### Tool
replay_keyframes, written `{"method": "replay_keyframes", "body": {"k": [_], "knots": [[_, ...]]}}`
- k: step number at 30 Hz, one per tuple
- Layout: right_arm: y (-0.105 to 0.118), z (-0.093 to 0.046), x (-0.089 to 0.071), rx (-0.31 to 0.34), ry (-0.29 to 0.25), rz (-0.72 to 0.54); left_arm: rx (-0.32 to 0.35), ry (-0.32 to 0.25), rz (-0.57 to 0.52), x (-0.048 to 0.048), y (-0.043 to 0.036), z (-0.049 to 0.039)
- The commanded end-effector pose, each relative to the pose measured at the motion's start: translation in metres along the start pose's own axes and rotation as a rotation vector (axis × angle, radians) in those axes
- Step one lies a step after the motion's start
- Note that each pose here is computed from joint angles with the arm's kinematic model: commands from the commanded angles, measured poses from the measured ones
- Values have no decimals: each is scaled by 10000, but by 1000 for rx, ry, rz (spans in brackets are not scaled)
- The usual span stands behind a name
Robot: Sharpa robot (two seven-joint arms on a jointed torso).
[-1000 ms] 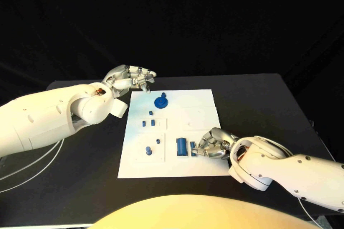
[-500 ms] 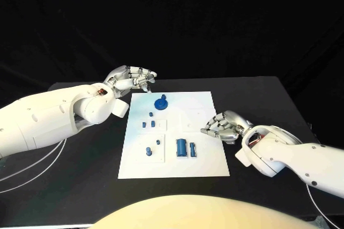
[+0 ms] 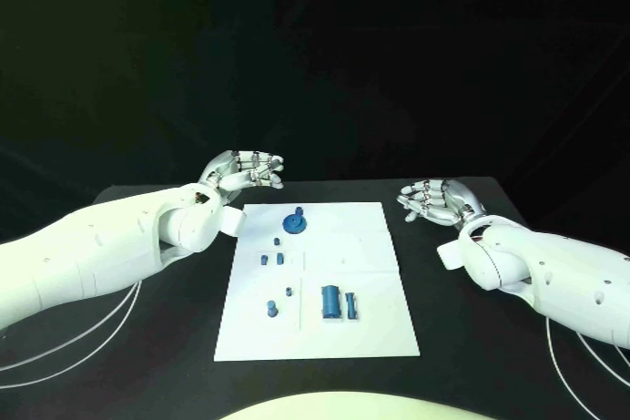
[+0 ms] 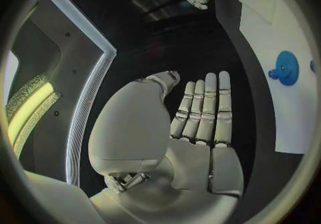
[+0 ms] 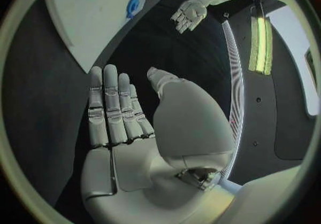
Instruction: Assemble the parts on the task board
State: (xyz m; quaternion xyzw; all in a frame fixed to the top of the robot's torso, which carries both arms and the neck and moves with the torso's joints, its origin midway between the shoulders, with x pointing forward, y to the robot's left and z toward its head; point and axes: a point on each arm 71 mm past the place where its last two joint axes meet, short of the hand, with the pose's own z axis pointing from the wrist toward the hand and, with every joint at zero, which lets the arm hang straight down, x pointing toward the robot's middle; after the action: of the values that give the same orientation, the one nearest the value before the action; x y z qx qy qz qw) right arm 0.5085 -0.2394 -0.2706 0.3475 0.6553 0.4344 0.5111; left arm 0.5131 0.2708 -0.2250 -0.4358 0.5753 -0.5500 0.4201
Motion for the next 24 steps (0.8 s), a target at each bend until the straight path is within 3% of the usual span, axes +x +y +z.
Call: {"method": "replay_keyframes", "body": {"k": [1,6,7,13,17,24], "knots": [[27,75,-67,-90,12,156,71,-116,-35,-73,-27,37],[38,188,-154,-115,-18,194,85,-145,-54,-81,6,106],[-21,157,-159,-42,-43,86,36,-81,-20,-38,23,95],[43,115,-98,-55,-63,123,40,-98,-22,57,27,73],[138,47,-12,-68,-92,175,44,-123,-24,194,30,35],[407,-188,213,-78,-168,312,47,-195,-25,584,24,-117]]}}
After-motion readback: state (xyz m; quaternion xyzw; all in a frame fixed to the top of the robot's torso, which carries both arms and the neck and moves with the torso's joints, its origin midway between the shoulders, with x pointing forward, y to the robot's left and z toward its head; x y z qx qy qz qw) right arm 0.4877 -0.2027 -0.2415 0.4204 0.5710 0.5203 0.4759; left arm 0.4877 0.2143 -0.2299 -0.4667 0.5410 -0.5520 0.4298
